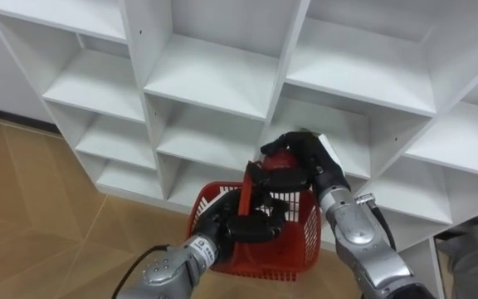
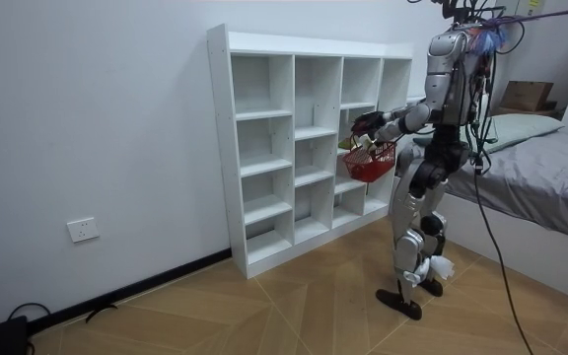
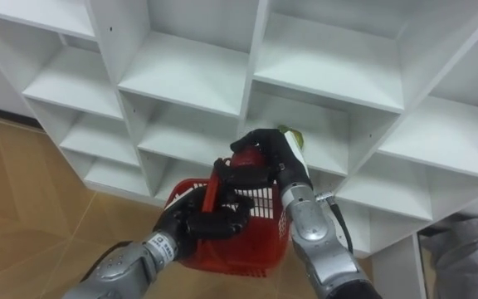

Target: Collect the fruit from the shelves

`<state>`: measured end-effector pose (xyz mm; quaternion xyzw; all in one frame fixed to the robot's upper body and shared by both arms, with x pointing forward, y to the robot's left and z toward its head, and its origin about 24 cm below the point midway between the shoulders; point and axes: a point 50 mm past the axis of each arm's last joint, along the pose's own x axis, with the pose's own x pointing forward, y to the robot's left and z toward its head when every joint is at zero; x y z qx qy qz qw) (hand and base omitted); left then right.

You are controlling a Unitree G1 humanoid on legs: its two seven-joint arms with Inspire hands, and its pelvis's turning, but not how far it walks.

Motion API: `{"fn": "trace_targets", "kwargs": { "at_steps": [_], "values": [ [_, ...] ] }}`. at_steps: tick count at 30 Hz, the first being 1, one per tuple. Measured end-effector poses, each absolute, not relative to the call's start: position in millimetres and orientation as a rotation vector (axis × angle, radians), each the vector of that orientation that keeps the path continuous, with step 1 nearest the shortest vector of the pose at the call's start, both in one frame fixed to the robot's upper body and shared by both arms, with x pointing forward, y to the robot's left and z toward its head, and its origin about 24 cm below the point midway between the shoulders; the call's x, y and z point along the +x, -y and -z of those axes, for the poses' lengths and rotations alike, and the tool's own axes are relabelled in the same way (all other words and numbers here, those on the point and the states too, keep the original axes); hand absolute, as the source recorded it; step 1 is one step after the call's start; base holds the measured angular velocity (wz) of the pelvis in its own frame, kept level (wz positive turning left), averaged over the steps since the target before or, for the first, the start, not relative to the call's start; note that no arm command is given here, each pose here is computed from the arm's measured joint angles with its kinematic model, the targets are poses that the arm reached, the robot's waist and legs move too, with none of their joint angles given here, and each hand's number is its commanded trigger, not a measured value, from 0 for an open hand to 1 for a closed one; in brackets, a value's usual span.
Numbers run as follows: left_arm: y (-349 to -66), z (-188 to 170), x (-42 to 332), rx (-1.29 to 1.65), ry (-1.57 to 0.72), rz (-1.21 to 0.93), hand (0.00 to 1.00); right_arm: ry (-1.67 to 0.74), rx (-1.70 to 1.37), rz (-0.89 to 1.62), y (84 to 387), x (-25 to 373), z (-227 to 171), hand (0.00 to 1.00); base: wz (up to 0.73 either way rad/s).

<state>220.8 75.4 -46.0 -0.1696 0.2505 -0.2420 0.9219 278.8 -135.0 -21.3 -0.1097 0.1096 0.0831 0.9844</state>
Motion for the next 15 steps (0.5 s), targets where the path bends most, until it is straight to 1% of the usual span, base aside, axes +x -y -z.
{"fn": "trace_targets", "kwargs": {
  "at_steps": [13,15],
  "values": [
    [-83,57,207,-0.334,-0.561,0.483,1.00,-0.304,-0.229,-0.206,135,276,30,1.00,-0.01],
    [-87,60,204,-0.338,-0.572,0.467,1.00,-0.331,-0.273,-0.203,139,274,34,1.00,0.00]
  ]
}}
